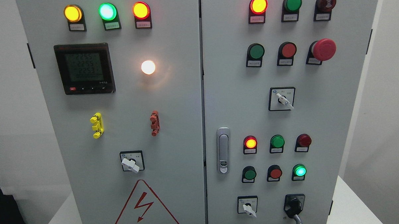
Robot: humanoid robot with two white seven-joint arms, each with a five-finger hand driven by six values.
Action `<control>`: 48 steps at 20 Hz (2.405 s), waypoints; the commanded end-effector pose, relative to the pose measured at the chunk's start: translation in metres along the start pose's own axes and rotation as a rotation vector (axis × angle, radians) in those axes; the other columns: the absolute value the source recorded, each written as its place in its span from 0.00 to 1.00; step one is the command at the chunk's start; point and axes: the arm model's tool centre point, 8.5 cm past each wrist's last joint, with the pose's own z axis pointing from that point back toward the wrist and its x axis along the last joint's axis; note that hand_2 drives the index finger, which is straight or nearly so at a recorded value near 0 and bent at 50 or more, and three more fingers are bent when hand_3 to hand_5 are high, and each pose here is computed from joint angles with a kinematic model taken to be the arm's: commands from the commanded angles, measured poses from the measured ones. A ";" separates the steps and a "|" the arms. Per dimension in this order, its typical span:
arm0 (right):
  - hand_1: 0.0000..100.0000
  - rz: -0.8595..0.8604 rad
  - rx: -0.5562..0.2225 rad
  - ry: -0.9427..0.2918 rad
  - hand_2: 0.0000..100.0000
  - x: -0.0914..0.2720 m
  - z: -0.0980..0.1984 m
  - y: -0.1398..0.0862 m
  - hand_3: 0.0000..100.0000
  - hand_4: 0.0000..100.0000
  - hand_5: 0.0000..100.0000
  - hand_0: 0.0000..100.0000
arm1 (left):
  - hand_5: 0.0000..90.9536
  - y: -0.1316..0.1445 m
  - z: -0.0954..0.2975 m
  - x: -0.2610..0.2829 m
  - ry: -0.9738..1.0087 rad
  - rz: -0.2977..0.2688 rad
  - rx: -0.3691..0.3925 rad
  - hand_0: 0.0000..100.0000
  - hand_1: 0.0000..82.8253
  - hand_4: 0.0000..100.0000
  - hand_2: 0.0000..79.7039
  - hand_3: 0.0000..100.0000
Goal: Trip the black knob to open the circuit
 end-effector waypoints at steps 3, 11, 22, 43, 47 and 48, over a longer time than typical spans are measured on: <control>0.97 -0.019 0.029 -0.081 0.00 0.021 -0.006 0.001 1.00 1.00 0.94 0.95 | 0.00 -0.001 0.000 0.002 -0.004 0.004 -0.001 0.12 0.47 0.00 0.00 0.00; 0.98 -0.016 0.017 -0.079 0.00 0.020 -0.005 -0.005 1.00 1.00 0.94 0.95 | 0.00 -0.001 0.000 0.002 -0.004 0.004 -0.001 0.12 0.47 0.00 0.00 0.00; 0.98 -0.009 -0.002 -0.070 0.00 0.017 -0.001 -0.012 1.00 1.00 0.94 0.96 | 0.00 -0.001 0.000 0.002 -0.004 0.004 -0.001 0.12 0.47 0.00 0.00 0.00; 0.99 0.009 -0.024 -0.047 0.00 0.008 -0.001 -0.024 1.00 1.00 0.93 0.97 | 0.00 -0.001 0.000 0.002 -0.004 0.004 -0.001 0.12 0.47 0.00 0.00 0.00; 0.99 0.012 -0.030 -0.056 0.00 0.011 -0.001 -0.027 1.00 1.00 0.93 0.97 | 0.00 -0.001 0.000 0.002 -0.004 0.004 -0.001 0.12 0.47 0.00 0.00 0.00; 0.99 0.012 -0.030 -0.054 0.00 0.011 -0.001 -0.027 1.00 1.00 0.93 0.97 | 0.00 -0.001 0.000 0.002 -0.004 0.004 -0.001 0.12 0.47 0.00 0.00 0.00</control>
